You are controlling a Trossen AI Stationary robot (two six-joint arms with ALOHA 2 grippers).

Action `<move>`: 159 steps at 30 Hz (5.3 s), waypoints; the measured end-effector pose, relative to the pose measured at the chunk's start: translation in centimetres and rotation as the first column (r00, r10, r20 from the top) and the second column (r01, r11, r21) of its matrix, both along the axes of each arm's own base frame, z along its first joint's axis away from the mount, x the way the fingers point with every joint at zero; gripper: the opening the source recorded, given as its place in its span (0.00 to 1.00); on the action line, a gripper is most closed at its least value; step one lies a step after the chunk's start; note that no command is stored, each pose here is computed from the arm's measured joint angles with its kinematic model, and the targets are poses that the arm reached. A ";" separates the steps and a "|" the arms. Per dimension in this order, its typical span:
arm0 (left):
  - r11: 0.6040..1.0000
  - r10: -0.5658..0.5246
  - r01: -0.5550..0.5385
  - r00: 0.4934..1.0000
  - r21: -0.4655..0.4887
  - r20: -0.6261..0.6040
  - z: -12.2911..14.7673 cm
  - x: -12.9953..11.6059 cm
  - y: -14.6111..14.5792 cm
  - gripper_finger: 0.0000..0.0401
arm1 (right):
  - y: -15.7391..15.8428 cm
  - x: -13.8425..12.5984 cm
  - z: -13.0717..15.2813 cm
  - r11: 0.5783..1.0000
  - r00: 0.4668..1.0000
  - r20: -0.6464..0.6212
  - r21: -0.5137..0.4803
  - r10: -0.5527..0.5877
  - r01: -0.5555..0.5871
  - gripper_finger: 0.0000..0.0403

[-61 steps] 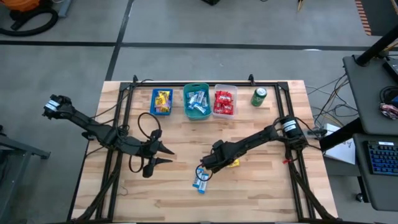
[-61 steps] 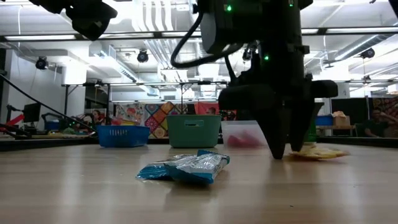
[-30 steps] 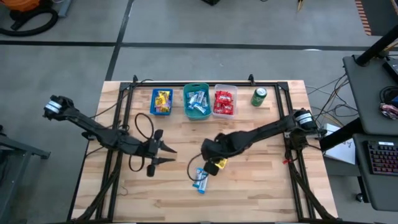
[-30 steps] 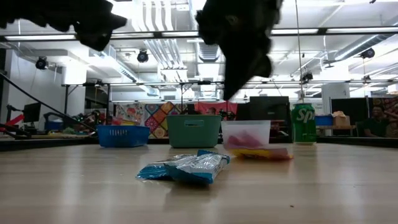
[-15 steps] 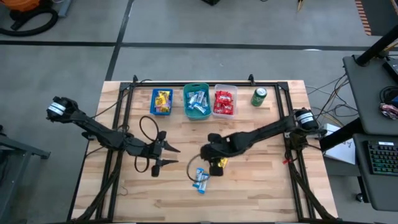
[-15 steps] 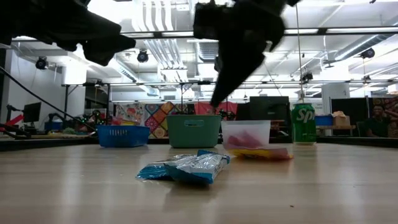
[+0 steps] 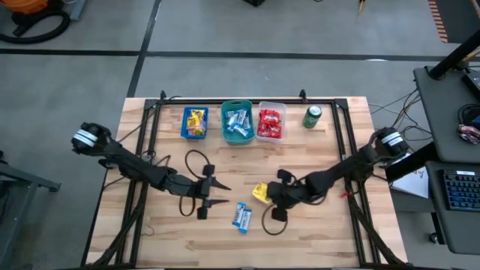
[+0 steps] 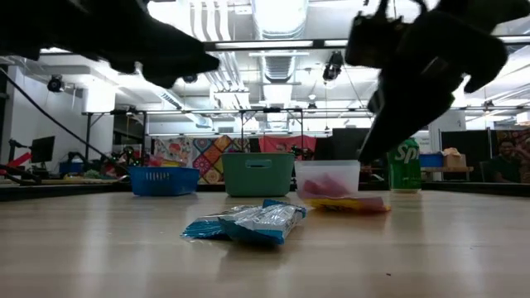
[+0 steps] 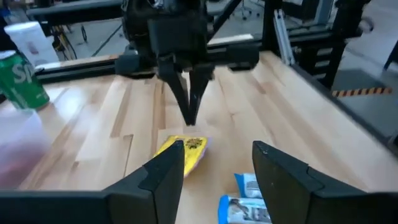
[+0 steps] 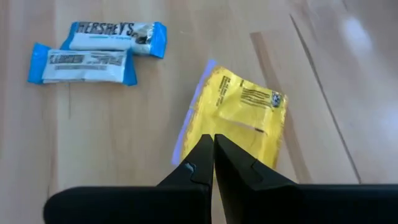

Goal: Sort candy
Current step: Put the yellow candy into the blue bin

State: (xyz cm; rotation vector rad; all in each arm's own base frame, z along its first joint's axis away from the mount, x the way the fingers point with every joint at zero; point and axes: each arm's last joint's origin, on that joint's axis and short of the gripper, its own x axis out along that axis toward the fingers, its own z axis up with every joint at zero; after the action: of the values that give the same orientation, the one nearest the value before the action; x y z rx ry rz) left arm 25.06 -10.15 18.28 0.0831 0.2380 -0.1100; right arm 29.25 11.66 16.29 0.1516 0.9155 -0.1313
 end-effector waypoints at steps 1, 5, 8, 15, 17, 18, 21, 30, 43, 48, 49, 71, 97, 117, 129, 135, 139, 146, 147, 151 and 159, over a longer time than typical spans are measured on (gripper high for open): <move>1.000 -0.001 0.001 1.000 0.021 -0.002 -0.3 0.5 -0.1 0.42 | 0.2 -0.4 0.1 1.000 1.000 0.011 -0.003 -0.004 0.004 0.02; 0.999 0.009 -0.011 0.999 0.049 0.039 -0.8 2.1 -0.1 0.37 | 0.9 -1.4 0.1 0.999 1.000 0.027 -0.032 0.012 -0.011 0.03; 0.999 0.025 -0.028 0.998 0.040 0.062 -1.1 2.8 0.1 0.34 | 1.4 -1.5 -0.2 0.999 0.999 0.022 -0.039 0.032 -0.031 0.08; 0.999 0.048 -0.048 0.995 -0.006 0.087 -1.3 3.2 0.4 0.29 | 1.9 -1.0 -2.3 0.997 0.999 -0.007 -0.072 0.032 -0.033 0.34; 0.999 0.050 -0.049 0.995 -0.012 0.088 -1.3 3.2 0.4 0.29 | 1.9 -0.7 -2.9 0.995 1.000 0.003 -0.095 0.018 -0.018 0.43; 0.999 0.053 -0.051 0.994 -0.014 0.091 -1.2 3.2 0.5 0.29 | 1.9 -0.7 -3.2 0.994 1.000 -0.003 -0.112 0.014 -0.014 0.47; 0.998 0.058 -0.056 0.994 -0.017 0.094 -1.1 3.2 0.6 0.28 | 1.8 -0.6 -3.6 0.987 1.000 0.004 -0.158 -0.009 0.009 0.58; 0.997 0.079 -0.078 0.992 -0.017 0.094 -1.1 3.4 1.2 0.28 | 0.9 -0.2 -4.4 0.982 0.999 -0.012 -0.185 -0.049 0.046 0.69; 0.997 0.079 -0.078 0.993 -0.015 0.088 -1.2 3.4 1.3 0.28 | -2.3 1.2 -5.9 0.986 0.990 -0.084 -0.129 -0.116 0.105 0.51; 0.997 0.079 -0.078 0.993 -0.014 0.086 -1.2 3.4 1.3 0.28 | -2.7 1.4 -6.0 0.986 0.989 -0.089 -0.128 -0.117 0.105 0.31; 0.997 0.079 -0.078 0.993 -0.013 0.084 -1.2 3.4 1.3 0.28 | -2.8 1.4 -6.0 0.986 0.990 -0.087 -0.133 -0.113 0.101 0.26; 1.000 0.021 -0.022 0.998 0.006 0.067 -1.5 3.2 1.2 0.55 | -2.3 2.4 2.1 0.929 0.965 0.261 0.355 0.010 -0.106 0.03; 1.000 0.010 -0.009 0.998 -0.011 0.065 -0.8 2.9 1.2 0.02 | -3.0 2.6 5.2 0.958 0.890 0.456 0.251 0.009 -0.137 0.31; 0.677 0.692 -0.734 0.658 -0.047 -0.297 5.7 -8.1 13.8 0.00 | -5.1 -0.7 8.7 0.983 0.877 0.446 0.106 -0.179 0.147 0.48; 0.533 0.665 -0.829 0.535 -0.170 -0.521 3.1 -11.9 23.5 0.00 | -4.9 0.0 6.9 0.985 0.906 0.386 0.078 -0.173 0.155 0.49; 0.545 0.626 -0.823 0.527 -0.162 -0.574 1.7 -11.6 24.6 0.00 | -4.8 0.3 6.5 0.985 0.910 0.376 0.075 -0.174 0.157 0.49; 0.546 0.622 -0.823 0.523 -0.155 -0.583 1.1 -11.1 25.1 0.00 | -4.8 0.3 6.5 0.985 0.910 0.375 0.074 -0.175 0.159 0.49; 0.541 0.640 -0.829 0.516 -0.144 -0.569 0.9 -10.8 25.5 0.05 | -4.8 0.3 6.5 0.984 0.910 0.375 0.075 -0.176 0.159 0.49; 0.537 0.648 -0.832 0.512 -0.138 -0.564 1.0 -10.8 25.6 0.07 | -4.8 0.3 6.5 0.984 0.910 0.375 0.077 -0.177 0.160 0.49; 0.514 0.675 -0.851 0.477 -0.105 -0.563 1.0 -11.0 25.6 0.15 | -4.9 0.3 6.5 0.980 0.906 0.375 0.099 -0.199 0.174 0.49; 0.513 0.677 -0.853 0.473 -0.099 -0.564 1.0 -11.0 25.6 0.31 | -4.9 0.3 6.5 0.977 0.903 0.374 0.112 -0.211 0.182 0.49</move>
State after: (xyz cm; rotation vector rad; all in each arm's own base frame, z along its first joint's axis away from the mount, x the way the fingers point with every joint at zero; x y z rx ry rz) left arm 14.05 15.41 19.32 -0.4609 0.7207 0.7930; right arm 29.54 6.76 22.75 0.3284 0.5099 -0.2463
